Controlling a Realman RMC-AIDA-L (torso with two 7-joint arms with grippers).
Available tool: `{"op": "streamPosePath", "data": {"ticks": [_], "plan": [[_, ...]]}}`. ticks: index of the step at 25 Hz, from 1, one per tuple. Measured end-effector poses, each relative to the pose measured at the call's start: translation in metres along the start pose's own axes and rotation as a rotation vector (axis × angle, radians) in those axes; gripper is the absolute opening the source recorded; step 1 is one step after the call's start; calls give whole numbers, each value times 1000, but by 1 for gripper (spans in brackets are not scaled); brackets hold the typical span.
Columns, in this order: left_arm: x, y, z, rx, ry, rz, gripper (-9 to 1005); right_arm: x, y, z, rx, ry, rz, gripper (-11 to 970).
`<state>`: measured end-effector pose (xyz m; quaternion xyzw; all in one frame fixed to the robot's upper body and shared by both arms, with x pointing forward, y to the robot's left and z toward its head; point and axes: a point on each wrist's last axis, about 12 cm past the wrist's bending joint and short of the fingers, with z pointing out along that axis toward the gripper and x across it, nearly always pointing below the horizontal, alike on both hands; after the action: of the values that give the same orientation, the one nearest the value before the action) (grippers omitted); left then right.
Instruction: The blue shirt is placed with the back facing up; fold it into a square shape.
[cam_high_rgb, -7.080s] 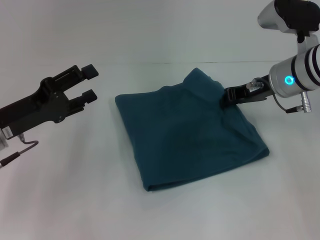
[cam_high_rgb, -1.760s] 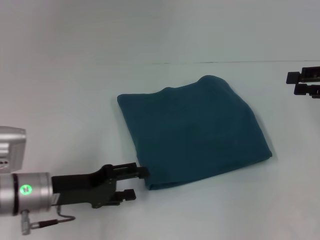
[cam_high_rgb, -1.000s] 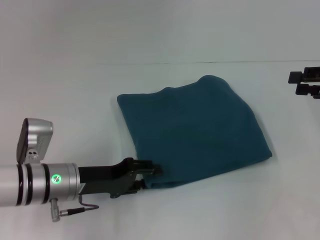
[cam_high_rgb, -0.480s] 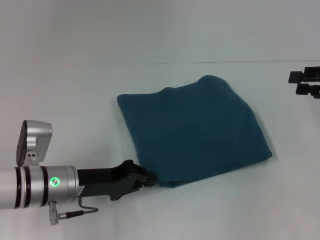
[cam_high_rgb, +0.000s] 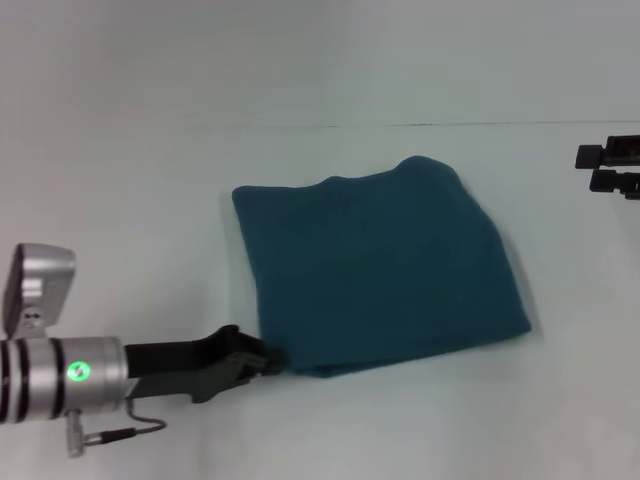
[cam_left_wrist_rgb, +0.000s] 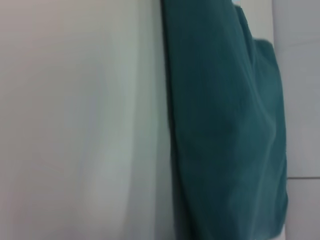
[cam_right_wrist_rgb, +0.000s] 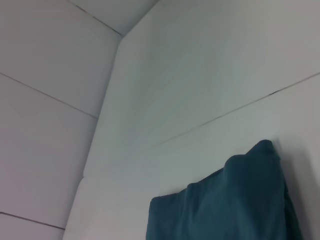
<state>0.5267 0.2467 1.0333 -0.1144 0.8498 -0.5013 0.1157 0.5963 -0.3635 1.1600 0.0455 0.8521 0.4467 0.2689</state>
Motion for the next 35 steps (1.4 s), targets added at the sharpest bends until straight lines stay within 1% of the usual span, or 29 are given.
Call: {"op": "streamPosePath", "data": {"ticks": [1,6,9,11,14,17,20,22,24,26,27,28,29,30,31,32,34,35], "plan": [[0,0,0,0,0,0,56,0,0,0,0,1,2,566],[2,12,-22,11,-50,-37,52,1,-1,1,-2,3,10,566],[4,16,-30,12,-64,-48,50,1,-1,1,-2,3,10,566],[4,17,-33,11,-66,-47,60,1,0,2,-5,4,8,566],[5,15,-32,18,-49,-32,94,0,1,3,-8,8,5,567],[3,14,-33,1,-21,-16,129,0,2,4,-7,12,3,567],[3,15,-37,-9,-28,-16,163,1,1,4,-4,9,5,567],[3,20,-46,-18,-55,-37,185,2,-1,2,-3,6,7,566],[1,25,-60,-31,-109,-62,208,2,-1,2,-1,5,8,565],[0,31,-79,-35,-185,-85,280,2,-2,1,1,3,7,564],[0,31,-85,-25,-212,-83,315,2,-2,1,2,3,6,563],[2,29,-92,10,-241,-58,351,3,-3,0,2,5,2,562],[2,26,-95,37,-246,-26,387,4,-2,0,-1,13,-15,562],[3,19,-98,93,-246,50,423,4,-2,0,-3,19,-42,561],[5,10,-100,155,-232,168,448,6,-1,0,-9,34,-84,560],[7,4,-101,192,-214,265,472,8,0,1,-11,54,-150,560],[10,-8,-102,256,-175,488,521,14,1,8,-10,115,-285,558],[10,-12,-102,273,-158,574,546,19,1,12,-6,151,-365,558]]}}
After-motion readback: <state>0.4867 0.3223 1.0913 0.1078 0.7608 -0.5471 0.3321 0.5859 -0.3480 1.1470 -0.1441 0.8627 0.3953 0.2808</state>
